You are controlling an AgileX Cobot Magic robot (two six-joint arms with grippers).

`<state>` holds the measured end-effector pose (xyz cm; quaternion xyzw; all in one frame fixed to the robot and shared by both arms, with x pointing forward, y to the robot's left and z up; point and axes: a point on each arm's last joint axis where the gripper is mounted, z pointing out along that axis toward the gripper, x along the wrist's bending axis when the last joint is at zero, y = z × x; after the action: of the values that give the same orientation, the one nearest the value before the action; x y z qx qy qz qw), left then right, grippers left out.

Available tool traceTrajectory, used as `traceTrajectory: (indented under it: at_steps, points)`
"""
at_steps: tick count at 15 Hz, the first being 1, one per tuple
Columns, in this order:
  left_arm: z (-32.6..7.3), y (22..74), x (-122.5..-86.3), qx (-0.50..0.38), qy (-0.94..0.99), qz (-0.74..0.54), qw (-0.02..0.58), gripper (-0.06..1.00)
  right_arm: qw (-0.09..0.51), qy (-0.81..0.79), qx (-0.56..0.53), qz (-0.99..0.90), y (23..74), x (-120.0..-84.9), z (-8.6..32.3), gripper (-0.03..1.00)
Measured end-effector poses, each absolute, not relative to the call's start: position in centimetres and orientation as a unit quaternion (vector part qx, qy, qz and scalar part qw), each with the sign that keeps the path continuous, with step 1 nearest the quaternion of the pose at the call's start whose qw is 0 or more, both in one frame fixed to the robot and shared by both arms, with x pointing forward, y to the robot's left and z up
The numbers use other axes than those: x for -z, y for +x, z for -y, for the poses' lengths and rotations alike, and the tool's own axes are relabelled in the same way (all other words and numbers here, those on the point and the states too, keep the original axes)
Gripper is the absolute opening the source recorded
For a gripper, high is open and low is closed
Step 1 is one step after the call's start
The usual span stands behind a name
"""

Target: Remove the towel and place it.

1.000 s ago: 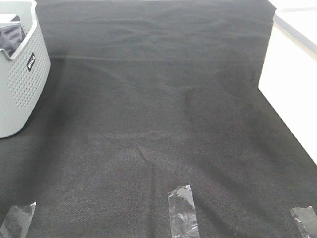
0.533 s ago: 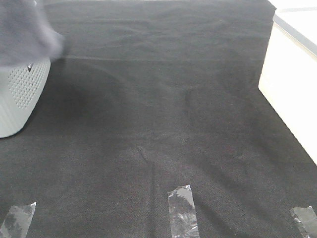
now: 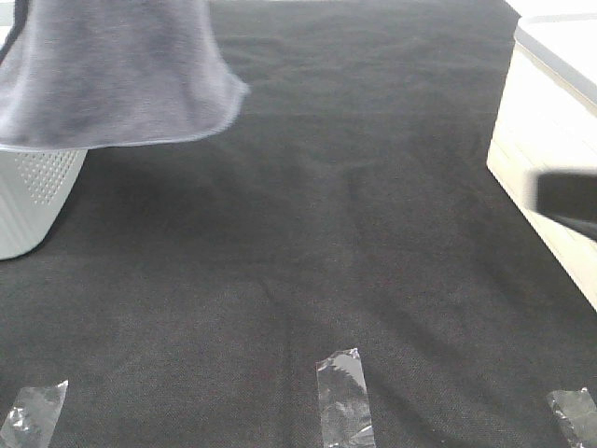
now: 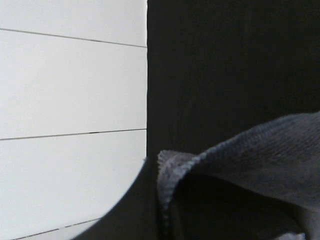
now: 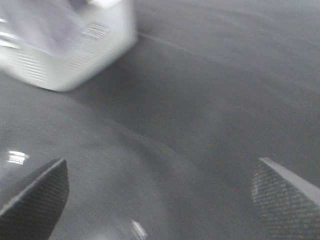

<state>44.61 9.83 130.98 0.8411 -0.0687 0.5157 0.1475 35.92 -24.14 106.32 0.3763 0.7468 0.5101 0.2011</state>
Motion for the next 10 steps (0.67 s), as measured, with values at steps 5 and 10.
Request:
traceTrajectory:
  at_steps: [5,10]
  points:
    - [-9.1,44.5,-131.6,-0.545,0.815,0.113,0.161,0.0,0.122,0.232,-0.619,-0.741,41.5,-105.2,21.6,0.96]
    - [-8.4,44.4,-131.4,-0.542,0.811,0.141,0.17,0.0,0.017,0.139,-0.658,-0.74,47.5,-105.9,20.3,0.95]
